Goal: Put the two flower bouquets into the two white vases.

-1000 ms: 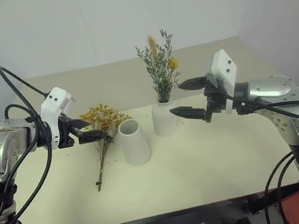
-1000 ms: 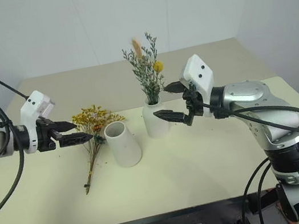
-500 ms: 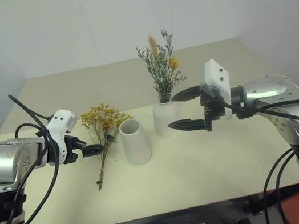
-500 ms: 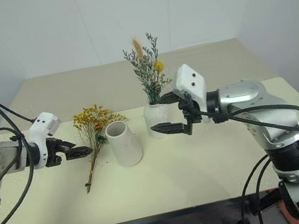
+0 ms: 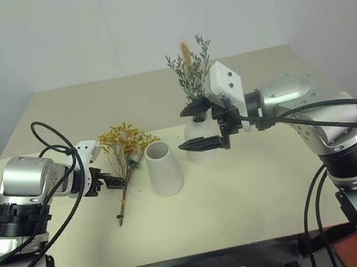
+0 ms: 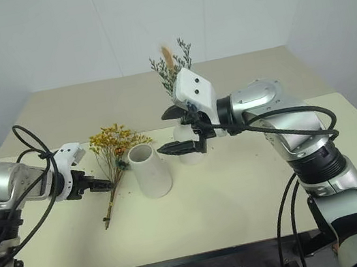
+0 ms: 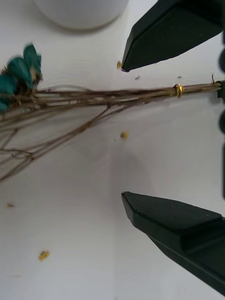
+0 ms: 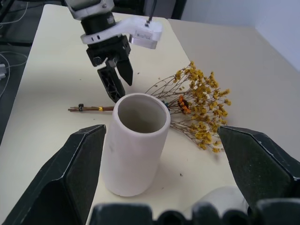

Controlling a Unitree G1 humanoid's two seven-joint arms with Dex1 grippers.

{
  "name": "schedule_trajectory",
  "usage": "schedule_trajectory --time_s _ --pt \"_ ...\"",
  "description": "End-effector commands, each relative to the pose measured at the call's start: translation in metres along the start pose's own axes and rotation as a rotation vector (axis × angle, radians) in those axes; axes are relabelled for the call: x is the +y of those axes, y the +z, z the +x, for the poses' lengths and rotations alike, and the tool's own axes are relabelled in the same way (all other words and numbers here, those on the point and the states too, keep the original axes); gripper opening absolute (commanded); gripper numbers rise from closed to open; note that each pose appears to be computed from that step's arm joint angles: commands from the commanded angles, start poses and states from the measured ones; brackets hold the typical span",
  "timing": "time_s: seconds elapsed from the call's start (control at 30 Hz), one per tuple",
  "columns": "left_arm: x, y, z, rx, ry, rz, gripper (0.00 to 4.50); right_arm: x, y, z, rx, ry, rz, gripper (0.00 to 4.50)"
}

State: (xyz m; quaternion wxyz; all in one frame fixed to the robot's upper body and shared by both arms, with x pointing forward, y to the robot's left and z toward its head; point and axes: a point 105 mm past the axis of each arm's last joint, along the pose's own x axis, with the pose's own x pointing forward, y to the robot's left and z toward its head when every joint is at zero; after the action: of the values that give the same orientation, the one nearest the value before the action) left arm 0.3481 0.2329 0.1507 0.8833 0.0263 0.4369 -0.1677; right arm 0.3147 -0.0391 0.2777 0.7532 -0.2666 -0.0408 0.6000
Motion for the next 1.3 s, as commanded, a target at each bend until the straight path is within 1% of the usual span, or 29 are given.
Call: schedule_trajectory --time_s 0.03,0.17,0.2,0.23,0.27,0.43,0.63,0.67,0.8,0.93,1.0,1.1,1.13,1.17,1.3 --pt "0.004 0.010 0.002 -0.020 0.023 0.015 4.50 -0.001 0.014 0.001 -0.026 0.001 -0.076 4.48" --pt "0.001 0.013 0.010 -0.013 0.003 0.006 4.50 0.000 0.015 0.004 -0.032 0.004 -0.083 4.48" --pt "0.001 0.013 0.013 -0.009 0.000 0.007 4.10 0.001 0.015 0.004 -0.034 0.005 -0.084 4.50" --pt "0.001 0.013 0.015 -0.005 0.001 0.007 3.92 0.001 0.015 0.004 -0.036 0.006 -0.085 4.50" --pt "0.001 0.012 0.017 -0.002 0.002 0.006 3.63 0.001 0.015 0.004 -0.037 0.006 -0.085 4.50" --pt "-0.004 0.012 0.020 0.006 -0.034 0.009 2.08 0.001 0.015 0.003 -0.035 0.003 -0.086 4.50" --pt "-0.002 0.008 0.022 0.013 -0.027 0.007 0.21 0.002 0.013 0.001 -0.028 -0.003 -0.079 4.50" --pt "-0.001 0.009 0.021 0.008 -0.019 0.005 0.04 0.002 0.013 0.001 -0.027 -0.003 -0.077 4.50" --pt "0.013 0.017 0.014 -0.040 0.065 -0.002 0.04 0.002 0.011 0.001 -0.025 -0.006 -0.073 4.50" --pt "0.021 0.033 -0.002 -0.127 0.128 0.015 0.04 0.002 0.010 0.001 -0.024 -0.011 -0.067 4.50" --pt "0.021 0.048 -0.014 -0.225 0.148 0.035 0.04 0.002 0.010 0.000 -0.024 -0.015 -0.064 4.50" --pt "0.012 0.076 -0.037 -0.426 0.108 0.063 0.04 0.001 0.009 0.000 -0.023 -0.022 -0.061 4.50" --pt "0.004 0.087 -0.049 -0.507 0.057 0.070 0.04 0.001 0.008 -0.001 -0.022 -0.023 -0.060 4.50" --pt "-0.002 0.094 -0.057 -0.557 0.022 0.075 0.04 0.001 0.008 -0.001 -0.021 -0.024 -0.059 4.50" --pt "-0.031 0.110 -0.083 -0.722 -0.129 0.162 0.04 0.001 0.006 -0.003 -0.016 -0.029 -0.054 4.50"
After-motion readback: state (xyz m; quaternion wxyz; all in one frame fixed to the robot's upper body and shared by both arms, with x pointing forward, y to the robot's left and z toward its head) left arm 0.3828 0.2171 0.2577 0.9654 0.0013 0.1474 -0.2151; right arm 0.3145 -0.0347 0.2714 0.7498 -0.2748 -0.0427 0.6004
